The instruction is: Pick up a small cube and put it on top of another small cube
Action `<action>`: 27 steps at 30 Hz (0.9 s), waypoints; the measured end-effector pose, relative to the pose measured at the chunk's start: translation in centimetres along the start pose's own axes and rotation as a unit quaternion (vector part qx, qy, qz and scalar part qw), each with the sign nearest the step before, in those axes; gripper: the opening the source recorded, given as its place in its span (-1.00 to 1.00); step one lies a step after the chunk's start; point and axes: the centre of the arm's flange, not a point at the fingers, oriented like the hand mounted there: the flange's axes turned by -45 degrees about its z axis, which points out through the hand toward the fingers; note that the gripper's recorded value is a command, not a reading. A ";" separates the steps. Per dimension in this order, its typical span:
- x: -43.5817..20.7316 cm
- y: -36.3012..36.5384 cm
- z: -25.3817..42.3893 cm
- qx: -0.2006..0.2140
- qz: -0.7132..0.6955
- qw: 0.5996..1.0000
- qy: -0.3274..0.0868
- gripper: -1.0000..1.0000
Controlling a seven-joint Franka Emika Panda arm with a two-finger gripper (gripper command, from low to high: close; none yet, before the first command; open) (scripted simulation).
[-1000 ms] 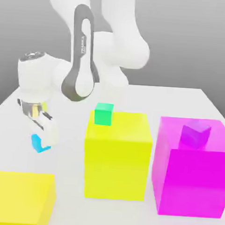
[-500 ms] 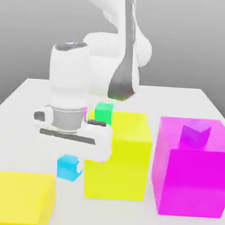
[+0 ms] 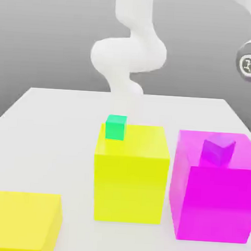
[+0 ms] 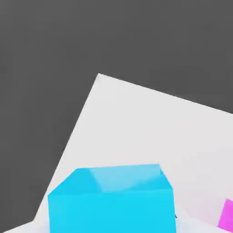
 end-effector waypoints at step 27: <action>-16.1 1.2 5.5 -0.118 0.158 0.976 -0.088 -1.00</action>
